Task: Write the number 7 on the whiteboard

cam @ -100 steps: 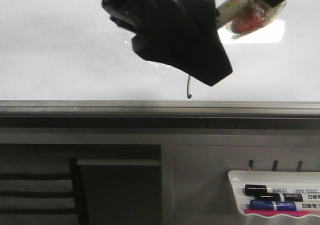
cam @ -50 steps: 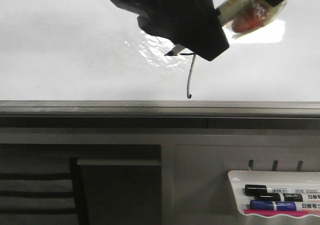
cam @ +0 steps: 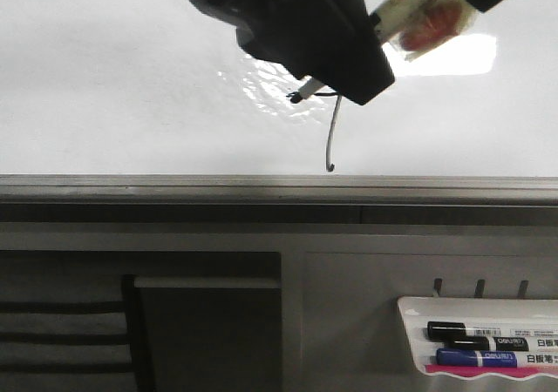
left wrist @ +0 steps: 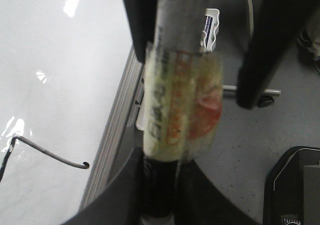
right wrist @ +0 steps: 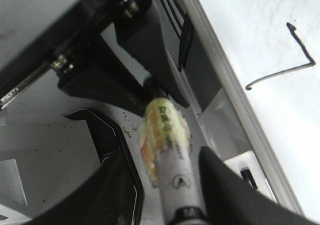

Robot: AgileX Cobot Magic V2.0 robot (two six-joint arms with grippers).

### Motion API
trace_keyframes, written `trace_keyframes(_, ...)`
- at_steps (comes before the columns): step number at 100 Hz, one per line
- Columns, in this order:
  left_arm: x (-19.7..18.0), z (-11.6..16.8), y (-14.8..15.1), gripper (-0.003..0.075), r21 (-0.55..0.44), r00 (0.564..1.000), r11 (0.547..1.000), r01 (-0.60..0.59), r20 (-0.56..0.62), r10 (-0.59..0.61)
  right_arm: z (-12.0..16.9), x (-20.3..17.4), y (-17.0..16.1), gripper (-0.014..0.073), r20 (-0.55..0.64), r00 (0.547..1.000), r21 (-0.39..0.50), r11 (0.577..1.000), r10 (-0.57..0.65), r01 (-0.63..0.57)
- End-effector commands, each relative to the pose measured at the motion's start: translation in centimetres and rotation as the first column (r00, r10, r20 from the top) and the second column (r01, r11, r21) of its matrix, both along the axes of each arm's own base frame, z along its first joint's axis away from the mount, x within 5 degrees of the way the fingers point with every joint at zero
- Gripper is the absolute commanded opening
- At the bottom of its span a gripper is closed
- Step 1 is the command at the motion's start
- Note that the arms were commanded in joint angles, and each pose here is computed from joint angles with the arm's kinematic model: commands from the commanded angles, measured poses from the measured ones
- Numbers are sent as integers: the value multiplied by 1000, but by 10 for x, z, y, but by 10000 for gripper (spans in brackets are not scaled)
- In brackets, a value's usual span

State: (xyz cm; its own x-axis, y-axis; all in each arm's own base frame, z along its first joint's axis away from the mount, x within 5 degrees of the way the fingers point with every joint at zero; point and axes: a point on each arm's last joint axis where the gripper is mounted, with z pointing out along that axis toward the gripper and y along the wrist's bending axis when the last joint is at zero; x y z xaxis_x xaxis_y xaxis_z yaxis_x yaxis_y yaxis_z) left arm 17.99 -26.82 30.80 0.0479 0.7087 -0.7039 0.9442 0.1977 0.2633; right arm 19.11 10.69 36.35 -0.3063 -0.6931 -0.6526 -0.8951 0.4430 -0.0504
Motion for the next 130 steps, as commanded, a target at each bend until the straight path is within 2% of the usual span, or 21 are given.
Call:
trace_keyframes(1, 0, 25, 0, -20, -103, 999, 994, -23, 35, 27, 25, -6, -2, 373, 87, 996, 60, 998, -29, 24)
trace_keyframes(12, 6, 25, 7, -20, -107, 997, 991, -74, 0, 75, 40, -11, -9, 372, 132, 986, 61, 993, -104, 97)
trace_keyframes(24, 21, 26, 26, -20, -101, 980, 976, -193, -80, 185, 51, -19, -20, 372, 189, 963, 51, 982, -190, 183)
trace_keyframes(38, 45, 31, 66, -20, -90, 905, 913, -399, -197, 376, 54, -25, -27, 372, 216, 948, 35, 972, -233, 231)
trace_keyframes(51, 66, 35, 113, -20, -68, 786, 805, -589, -280, 552, 54, -25, -27, 372, 216, 948, 34, 972, -233, 231)
trace_keyframes(70, 74, 34, 172, -20, -48, 655, 673, -738, -292, 697, 54, -25, -27, 372, 212, 947, 40, 970, -243, 240)
trace_keyframes(83, 75, 20, 205, -20, -62, 522, 533, -844, -322, 790, 54, -24, -27, 372, 212, 945, 44, 969, -248, 244)
trace_keyframes(95, 80, 1, 223, -20, -97, 425, 418, -903, -347, 836, 54, -24, -27, 372, 207, 944, 51, 966, -257, 252)
trace_keyframes(111, 83, -18, 227, -20, -147, 396, 367, -918, -327, 858, 55, -24, -27, 372, 209, 943, 52, 966, -258, 252)
trace_keyframes(130, 93, -28, 229, -20, -169, 379, 341, -925, -316, 870, 55, -24, -27, 372, 205, 943, 55, 965, -263, 257)
